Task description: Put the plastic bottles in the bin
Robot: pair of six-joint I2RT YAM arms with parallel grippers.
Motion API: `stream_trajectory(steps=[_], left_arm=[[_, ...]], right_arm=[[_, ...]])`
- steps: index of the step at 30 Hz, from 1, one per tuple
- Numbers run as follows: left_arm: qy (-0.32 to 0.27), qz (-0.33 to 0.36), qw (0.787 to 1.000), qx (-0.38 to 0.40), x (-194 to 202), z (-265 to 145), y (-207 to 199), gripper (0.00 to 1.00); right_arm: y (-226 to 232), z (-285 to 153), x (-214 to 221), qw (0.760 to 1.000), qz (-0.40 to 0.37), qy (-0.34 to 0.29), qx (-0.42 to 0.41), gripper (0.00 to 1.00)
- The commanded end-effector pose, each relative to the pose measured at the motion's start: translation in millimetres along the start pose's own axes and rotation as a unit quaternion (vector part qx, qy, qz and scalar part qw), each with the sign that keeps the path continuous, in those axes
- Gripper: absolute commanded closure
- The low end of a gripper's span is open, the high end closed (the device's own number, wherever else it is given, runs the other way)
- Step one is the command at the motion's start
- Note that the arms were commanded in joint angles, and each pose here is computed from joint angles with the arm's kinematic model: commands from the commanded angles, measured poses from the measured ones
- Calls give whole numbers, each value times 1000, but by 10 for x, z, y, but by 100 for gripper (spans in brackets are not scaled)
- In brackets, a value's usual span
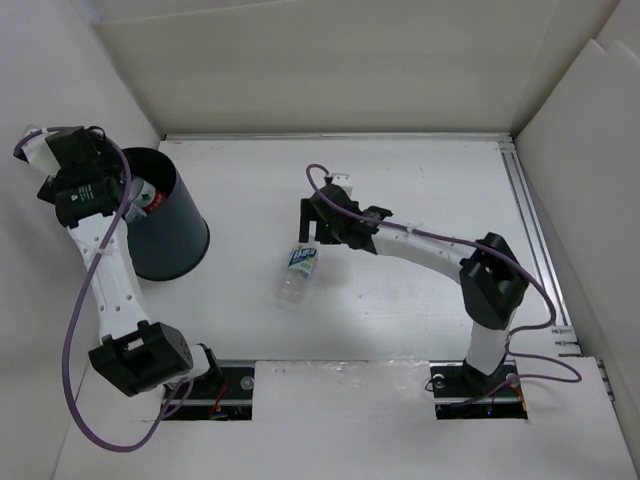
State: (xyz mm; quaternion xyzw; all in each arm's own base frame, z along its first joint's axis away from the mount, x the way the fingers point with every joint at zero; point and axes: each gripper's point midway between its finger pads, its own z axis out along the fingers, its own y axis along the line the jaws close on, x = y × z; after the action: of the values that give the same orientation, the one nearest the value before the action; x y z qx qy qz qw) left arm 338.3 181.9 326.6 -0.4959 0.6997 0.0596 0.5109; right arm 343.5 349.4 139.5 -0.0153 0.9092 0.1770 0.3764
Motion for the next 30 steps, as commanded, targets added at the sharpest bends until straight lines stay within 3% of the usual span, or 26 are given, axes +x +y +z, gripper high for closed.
stream_trajectory(steps=[1,7,13,15,16,17,18,20,21,22,24,28,30], left_arm=[[-58,-4,998,18,-371,-323,-119,0],[-38,54,992,105,-193,-682,-464,0],[36,131,958,253,292,-1086,-945,0],[72,158,938,301,557,-1214,-1092,0],[83,173,930,313,667,-1242,-1164,0],[103,188,921,326,849,-1222,-1236,0],[129,204,905,349,1051,-1291,-1323,0],[166,218,888,369,1296,-1261,-1373,0],[190,219,877,383,1474,-1227,-1378,0],[219,219,852,422,1621,-1358,-1431,0],[242,226,822,462,1854,-1515,-1512,0],[313,287,723,545,2633,-2195,-1693,0],[339,292,704,551,2868,-2257,-1670,0]], right_arm=[[120,86,118,999,24,14,16,0],[302,362,427,998,40,51,18,0],[259,546,720,994,54,83,39,4],[224,604,832,993,62,92,42,18],[205,639,904,992,68,95,38,38],[211,618,888,993,70,91,33,42],[201,633,911,993,76,90,33,47],[79,676,866,991,89,90,34,90],[86,626,745,992,96,81,29,100],[11,613,687,991,101,74,35,100],[-134,543,387,992,113,48,32,100],[-289,251,-306,991,130,-18,-33,100],[-355,73,-618,986,140,-57,-68,100]])
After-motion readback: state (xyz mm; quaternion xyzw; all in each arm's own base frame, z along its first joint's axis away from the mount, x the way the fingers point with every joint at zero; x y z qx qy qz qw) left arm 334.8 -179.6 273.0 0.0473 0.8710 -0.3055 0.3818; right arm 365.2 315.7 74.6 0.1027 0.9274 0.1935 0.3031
